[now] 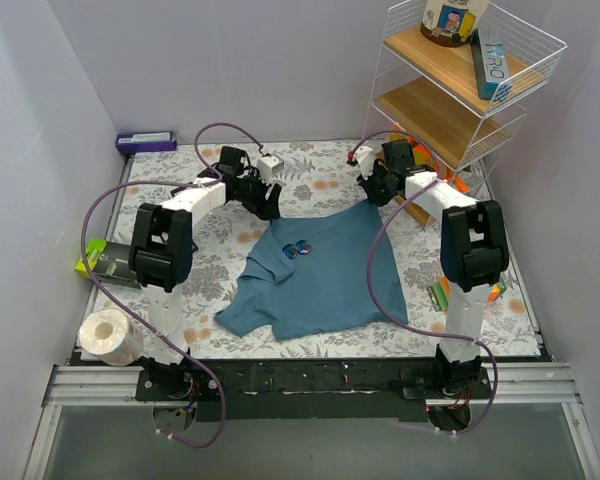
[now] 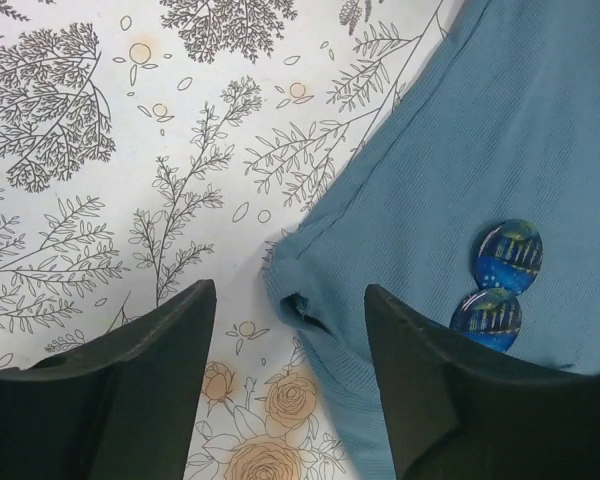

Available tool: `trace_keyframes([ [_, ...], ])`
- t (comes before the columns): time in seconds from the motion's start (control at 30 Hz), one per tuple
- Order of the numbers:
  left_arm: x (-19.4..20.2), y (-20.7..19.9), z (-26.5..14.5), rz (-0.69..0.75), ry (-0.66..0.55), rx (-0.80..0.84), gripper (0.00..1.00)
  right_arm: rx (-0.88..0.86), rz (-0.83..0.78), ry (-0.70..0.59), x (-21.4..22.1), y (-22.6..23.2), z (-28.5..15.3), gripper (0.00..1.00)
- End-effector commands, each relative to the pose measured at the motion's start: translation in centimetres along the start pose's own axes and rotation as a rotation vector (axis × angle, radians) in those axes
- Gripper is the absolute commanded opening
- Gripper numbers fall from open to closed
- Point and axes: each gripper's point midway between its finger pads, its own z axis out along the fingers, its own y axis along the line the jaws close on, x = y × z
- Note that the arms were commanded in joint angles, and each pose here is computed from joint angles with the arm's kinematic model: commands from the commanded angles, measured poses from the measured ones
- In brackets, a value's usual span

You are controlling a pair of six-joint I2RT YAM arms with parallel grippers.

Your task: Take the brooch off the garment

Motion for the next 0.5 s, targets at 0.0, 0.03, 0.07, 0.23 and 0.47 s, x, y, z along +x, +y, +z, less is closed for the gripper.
trace_keyframes([
  [0.0,-3.6,-0.5,-2.3,-0.021,-0.046,-0.003,0.66,0.010,0.041,-0.019,-1.8,-2.2,-0.5,0.29],
  [0.03,-5.2,-1.5,-4.2,0.005,-0.094,-0.004,0.68,-0.010,0.034,-0.031,-2.2,-2.0,-0.9,0.31],
  [0.07,-5.8,-2.3,-5.1,0.020,-0.128,0.002,0.73,-0.017,0.029,-0.032,-2.3,-1.8,-1.3,0.33],
  [0.23,-1.9,-8.7,-9.1,0.103,-0.133,0.039,0.75,-0.042,0.004,-0.092,-1.9,0.9,-4.8,0.41],
  [0.47,4.4,-16.7,-8.7,0.253,-0.062,0.148,0.75,-0.202,-0.081,-0.033,4.0,8.0,-7.3,0.39],
])
